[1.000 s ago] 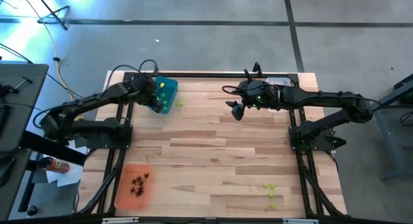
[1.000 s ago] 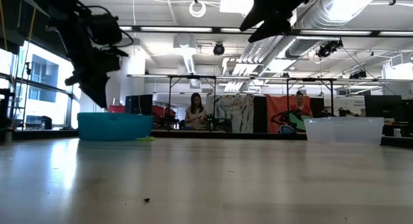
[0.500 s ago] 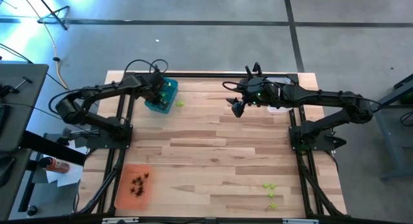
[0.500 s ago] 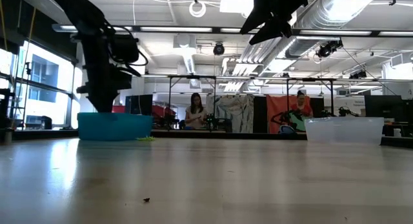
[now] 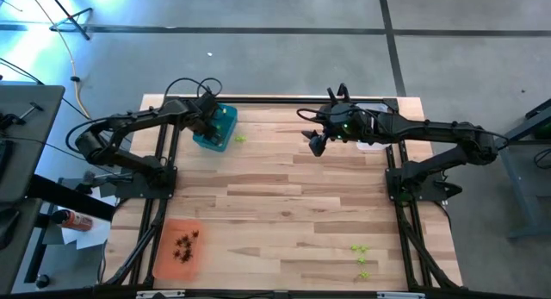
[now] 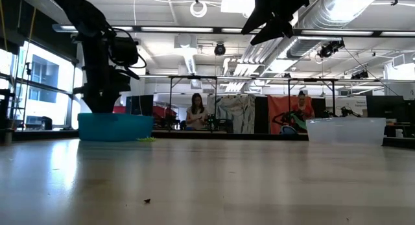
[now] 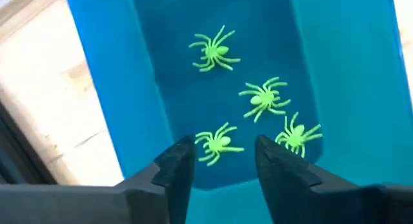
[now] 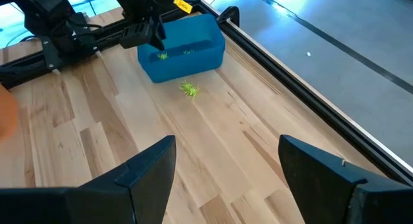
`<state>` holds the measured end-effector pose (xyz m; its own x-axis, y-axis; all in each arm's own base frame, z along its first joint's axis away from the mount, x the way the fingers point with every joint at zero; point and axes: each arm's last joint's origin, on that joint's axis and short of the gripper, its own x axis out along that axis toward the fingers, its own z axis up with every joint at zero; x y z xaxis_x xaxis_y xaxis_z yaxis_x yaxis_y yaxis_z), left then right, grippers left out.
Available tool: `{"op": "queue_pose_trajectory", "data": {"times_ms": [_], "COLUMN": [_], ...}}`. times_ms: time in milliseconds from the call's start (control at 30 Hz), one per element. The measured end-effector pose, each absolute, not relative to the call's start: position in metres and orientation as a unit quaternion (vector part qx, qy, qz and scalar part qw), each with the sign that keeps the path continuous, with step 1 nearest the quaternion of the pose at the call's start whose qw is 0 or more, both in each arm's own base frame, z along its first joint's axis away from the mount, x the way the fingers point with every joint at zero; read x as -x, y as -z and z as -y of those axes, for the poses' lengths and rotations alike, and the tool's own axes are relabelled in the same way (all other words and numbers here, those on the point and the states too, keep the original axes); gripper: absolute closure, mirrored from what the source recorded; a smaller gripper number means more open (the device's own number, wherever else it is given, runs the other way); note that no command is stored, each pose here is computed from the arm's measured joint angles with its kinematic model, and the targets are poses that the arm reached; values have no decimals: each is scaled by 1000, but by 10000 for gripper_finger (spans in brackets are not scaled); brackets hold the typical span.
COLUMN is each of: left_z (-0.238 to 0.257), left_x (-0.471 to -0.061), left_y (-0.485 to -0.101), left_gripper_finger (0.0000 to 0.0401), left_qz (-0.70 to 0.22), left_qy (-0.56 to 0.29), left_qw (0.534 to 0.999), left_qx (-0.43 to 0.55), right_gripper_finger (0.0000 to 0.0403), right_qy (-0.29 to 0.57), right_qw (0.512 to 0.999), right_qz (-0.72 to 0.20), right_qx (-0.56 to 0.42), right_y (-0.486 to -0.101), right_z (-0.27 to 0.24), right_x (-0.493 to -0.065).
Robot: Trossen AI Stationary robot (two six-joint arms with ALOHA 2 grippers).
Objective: Sort Halloween decoration
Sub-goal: Put the green spider toy into the blue bin
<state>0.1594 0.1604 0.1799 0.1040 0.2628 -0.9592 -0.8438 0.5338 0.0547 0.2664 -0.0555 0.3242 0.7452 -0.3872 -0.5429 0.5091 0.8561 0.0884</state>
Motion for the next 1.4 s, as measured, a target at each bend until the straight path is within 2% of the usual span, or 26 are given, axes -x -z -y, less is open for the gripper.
{"op": "queue_pose_trajectory", "data": {"times_ms": [167,300,500,667,767,867,1033,1167,1400], "left_z": [-165,-167,-141,-109,-95,-86,-82,-82,-82], "left_x": [-165,-173,-176,-175,-175,-179,-183,-185,-185], "left_y": [-207,-254,-322,-346,-349,-347,-345,-344,-345], "left_gripper_finger": [224,218,217,217,217,217,217,217,217], "left_qz": [-541,-482,-260,-91,-39,-23,-24,-28,-21], "left_qy": [-379,-360,-304,-232,-193,-167,-153,-152,-153], "left_qw": [701,756,891,948,958,963,966,966,966], "left_qx": [269,256,215,200,208,208,208,209,207], "right_gripper_finger": [134,134,134,138,145,155,173,180,180], "right_qy": [237,223,150,73,34,32,28,32,101], "right_qw": [934,940,916,861,800,728,638,601,578], "right_qz": [-243,-229,-303,-392,-461,-528,-573,-593,-656], "right_qx": [-107,-115,-216,-315,-382,-435,-514,-536,-475], "right_y": [-331,-345,-342,-311,-281,-252,-224,-215,-192], "right_z": [55,51,32,-2,-31,-62,-108,-134,-158], "right_x": [-263,-246,-221,-220,-214,-201,-182,-179,-201]}}
